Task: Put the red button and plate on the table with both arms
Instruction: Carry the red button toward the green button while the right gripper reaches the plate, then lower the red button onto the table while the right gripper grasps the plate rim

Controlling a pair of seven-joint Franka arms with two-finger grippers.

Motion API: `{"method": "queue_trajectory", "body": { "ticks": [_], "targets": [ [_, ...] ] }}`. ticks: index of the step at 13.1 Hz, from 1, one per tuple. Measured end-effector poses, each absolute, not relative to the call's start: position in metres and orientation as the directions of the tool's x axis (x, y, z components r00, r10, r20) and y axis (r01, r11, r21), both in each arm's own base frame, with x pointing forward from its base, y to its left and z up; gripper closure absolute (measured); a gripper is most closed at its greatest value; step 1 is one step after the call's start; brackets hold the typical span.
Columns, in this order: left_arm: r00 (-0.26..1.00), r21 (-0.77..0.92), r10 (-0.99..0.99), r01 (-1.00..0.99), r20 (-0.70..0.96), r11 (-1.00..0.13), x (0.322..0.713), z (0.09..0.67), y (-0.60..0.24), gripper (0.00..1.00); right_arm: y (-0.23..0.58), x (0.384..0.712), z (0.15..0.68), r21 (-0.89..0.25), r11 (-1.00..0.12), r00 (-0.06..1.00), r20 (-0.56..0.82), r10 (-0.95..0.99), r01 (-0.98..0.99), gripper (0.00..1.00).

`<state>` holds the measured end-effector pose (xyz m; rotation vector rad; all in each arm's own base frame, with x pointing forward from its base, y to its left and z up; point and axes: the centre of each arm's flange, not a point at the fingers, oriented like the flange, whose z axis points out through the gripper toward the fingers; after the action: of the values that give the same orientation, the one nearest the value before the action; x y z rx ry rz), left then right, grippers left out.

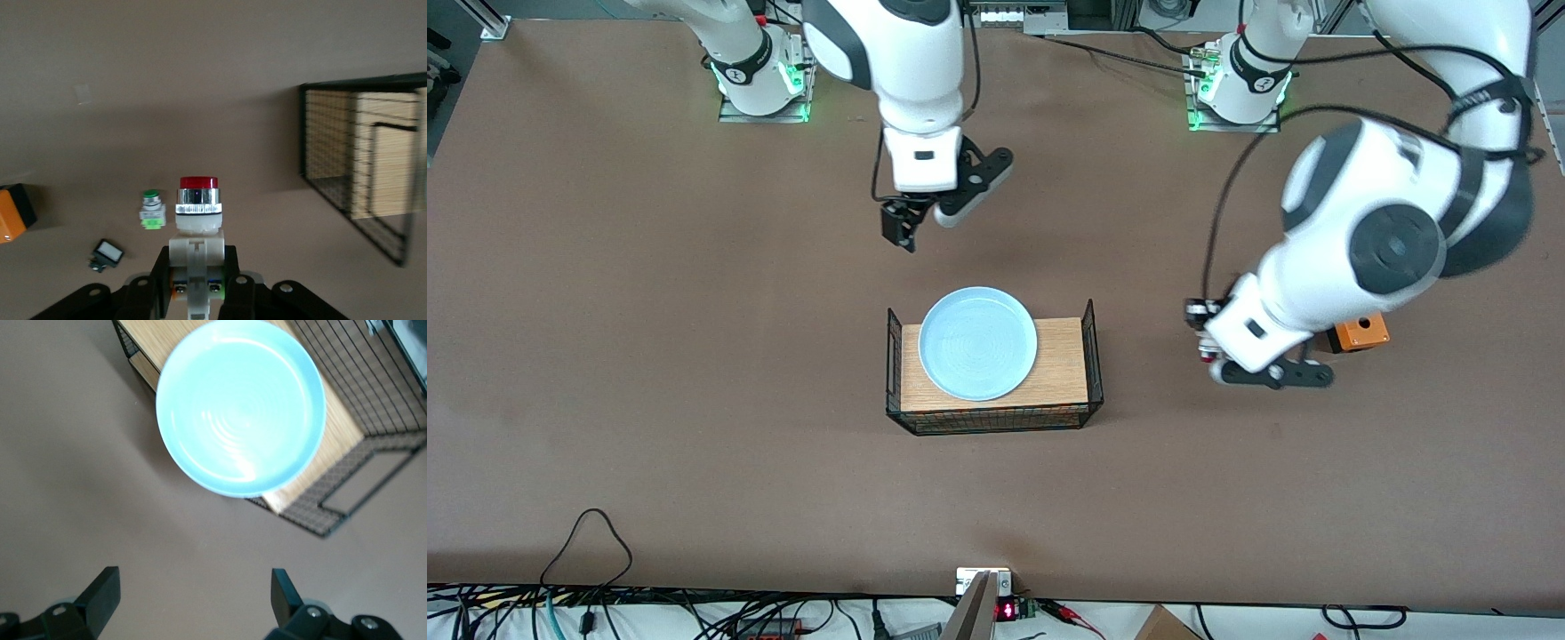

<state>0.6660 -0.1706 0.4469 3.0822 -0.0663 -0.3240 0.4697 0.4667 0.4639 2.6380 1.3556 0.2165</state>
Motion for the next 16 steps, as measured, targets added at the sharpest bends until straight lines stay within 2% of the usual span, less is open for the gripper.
{"method": "queue_trajectory", "body": {
  "ticks": [4, 8, 11, 15, 16],
  "targets": [
    [0.937, 0.053, -0.097, -0.084, -0.335, -0.995, 0.677, 0.347, -0.08, 0.67, 0.5, 0.476, 0.424, 0.266, -0.503, 0.5, 0.085, 0.862, 0.822, 0.0],
    [0.937, 0.089, -0.146, -0.124, -0.316, -0.988, 0.675, 0.263, -0.022, 0.67, 0.516, 0.486, 0.379, 0.358, -0.403, 0.399, 0.088, 0.913, 0.842, 0.0],
    [0.943, 0.092, -0.153, -0.132, -0.297, -0.987, 0.662, 0.228, -0.012, 0.67, 0.519, 0.492, 0.351, 0.363, -0.352, 0.349, 0.077, 0.934, 0.863, 0.0],
    [0.946, 0.092, -0.159, -0.138, -0.282, -0.986, 0.657, 0.217, -0.014, 0.67, 0.518, 0.497, 0.339, 0.362, -0.341, 0.337, 0.077, 0.938, 0.868, 0.0],
    [0.946, 0.092, -0.159, -0.138, -0.284, -0.986, 0.656, 0.215, -0.014, 0.67, 0.518, 0.497, 0.338, 0.361, -0.34, 0.336, 0.078, 0.939, 0.868, 0.04]
  ]
}}
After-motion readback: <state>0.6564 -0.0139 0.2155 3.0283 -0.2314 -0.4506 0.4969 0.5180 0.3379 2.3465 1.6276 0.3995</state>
